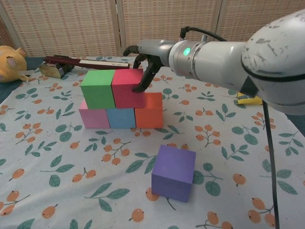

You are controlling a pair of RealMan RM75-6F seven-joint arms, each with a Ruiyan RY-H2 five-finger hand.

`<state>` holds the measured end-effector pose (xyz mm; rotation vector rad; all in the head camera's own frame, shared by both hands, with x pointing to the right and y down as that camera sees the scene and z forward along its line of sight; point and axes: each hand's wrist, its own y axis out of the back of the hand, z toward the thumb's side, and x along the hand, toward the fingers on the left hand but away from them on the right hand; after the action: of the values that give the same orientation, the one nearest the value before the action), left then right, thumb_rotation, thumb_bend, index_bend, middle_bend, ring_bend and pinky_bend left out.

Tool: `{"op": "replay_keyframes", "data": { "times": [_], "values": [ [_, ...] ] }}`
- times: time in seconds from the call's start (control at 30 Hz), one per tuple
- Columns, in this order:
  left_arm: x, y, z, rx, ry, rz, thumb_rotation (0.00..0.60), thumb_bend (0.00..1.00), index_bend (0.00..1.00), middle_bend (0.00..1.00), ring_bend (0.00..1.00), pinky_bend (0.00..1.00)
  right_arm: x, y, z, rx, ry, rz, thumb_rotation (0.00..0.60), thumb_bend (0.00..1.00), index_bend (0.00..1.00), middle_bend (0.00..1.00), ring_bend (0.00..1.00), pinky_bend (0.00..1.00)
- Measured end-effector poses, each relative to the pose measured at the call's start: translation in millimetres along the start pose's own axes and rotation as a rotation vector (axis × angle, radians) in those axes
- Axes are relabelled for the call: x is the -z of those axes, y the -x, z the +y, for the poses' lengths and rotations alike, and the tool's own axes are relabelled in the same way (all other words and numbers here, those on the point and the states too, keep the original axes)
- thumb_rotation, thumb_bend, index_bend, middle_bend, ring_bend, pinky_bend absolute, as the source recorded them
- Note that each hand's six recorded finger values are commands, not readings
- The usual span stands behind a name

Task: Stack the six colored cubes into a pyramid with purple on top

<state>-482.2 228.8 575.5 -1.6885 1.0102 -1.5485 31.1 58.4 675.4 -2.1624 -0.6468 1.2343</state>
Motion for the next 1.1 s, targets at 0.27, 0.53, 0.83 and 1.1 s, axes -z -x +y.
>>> {"op": "replay_keyframes", "data": {
  "times": [0.27,0.53,0.83,1.1],
  "values": [
    [0.9,0.8,-1.0,0.005,0.002,0.001,0.600,0.33,0.25,0.01,0.00,0.10,-0.9,1.1,-0.2,0.003,0.005,-0.003,0.600,0.21,0.00,0.32,0.06,0.05],
    [0.9,1.0,-1.3,0.006,0.002,0.000,0.600,0.33,0.25,0.01,0.00,0.10,-0.1,0.6,-1.9,-0.004,0.000,-0.009,0.600,0.21,0.00,0.32,0.06,0.05],
    [1.5,0.9,-1.4,0.005,0.004,0.001,0.600,0.33,0.25,0.00,0.00,0.10,1.1,0.0,-3.1,-0.012,-0.005,-0.018,0.600,0.21,0.00,0.26,0.02,0.05],
    [0.8,0.2,-1.7,0.004,0.005,-0.002,0.600,0.33,0.25,0.00,0.00,0.10,0.4,-1.4,-2.3,-0.015,0.000,-0.013,0.600,0.21,0.00,0.14,0.00,0.02]
  ]
}}
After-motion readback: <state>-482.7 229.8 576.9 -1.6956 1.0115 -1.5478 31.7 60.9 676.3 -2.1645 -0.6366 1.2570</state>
